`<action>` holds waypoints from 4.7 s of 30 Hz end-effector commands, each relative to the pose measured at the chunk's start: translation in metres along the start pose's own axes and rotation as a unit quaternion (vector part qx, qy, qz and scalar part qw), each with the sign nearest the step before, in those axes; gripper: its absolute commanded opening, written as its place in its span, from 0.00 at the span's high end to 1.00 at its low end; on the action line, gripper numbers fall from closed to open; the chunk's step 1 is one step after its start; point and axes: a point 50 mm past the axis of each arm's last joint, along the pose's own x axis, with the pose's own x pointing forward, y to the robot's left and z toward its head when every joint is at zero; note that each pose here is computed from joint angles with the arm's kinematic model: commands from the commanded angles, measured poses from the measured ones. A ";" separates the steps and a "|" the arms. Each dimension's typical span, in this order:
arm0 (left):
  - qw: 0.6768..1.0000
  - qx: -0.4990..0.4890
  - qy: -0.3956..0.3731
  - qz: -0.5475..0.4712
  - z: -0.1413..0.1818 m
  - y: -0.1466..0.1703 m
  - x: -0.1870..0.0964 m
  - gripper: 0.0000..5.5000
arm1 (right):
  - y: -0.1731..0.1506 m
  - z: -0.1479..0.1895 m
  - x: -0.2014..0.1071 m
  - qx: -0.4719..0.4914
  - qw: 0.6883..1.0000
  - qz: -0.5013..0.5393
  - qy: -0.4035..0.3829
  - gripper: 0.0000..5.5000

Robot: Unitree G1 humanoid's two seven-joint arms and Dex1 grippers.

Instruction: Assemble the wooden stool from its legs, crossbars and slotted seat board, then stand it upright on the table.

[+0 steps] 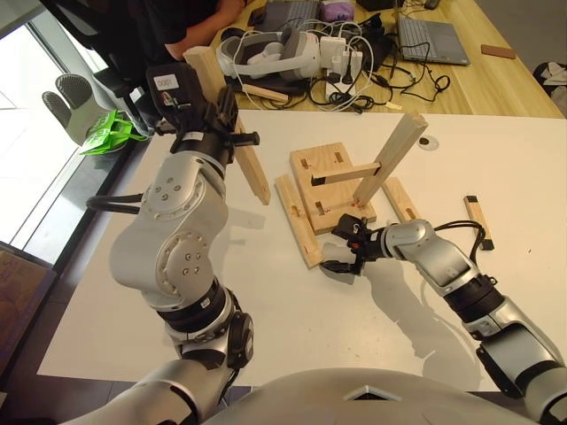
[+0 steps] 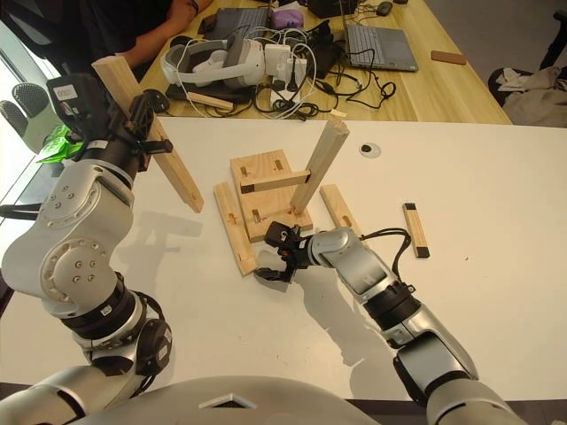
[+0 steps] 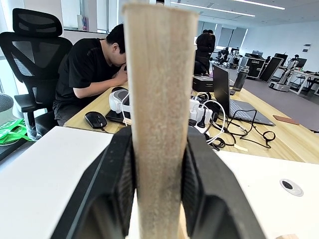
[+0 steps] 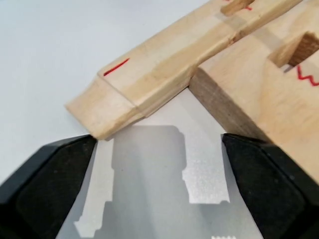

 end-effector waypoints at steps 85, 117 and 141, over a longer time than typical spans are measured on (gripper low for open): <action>0.985 -0.136 -0.050 0.094 -0.060 -0.051 -0.025 0.81 | -0.077 0.044 -0.103 0.379 0.782 -0.395 -0.297 0.14; 0.914 -0.369 -0.071 0.154 -0.053 -0.061 -0.008 0.81 | -0.114 0.046 -0.136 0.356 0.756 -0.454 -0.310 0.14; 0.970 -0.217 -0.025 0.109 -0.086 -0.081 -0.023 0.81 | -0.111 0.043 -0.145 0.353 0.742 -0.471 -0.321 0.14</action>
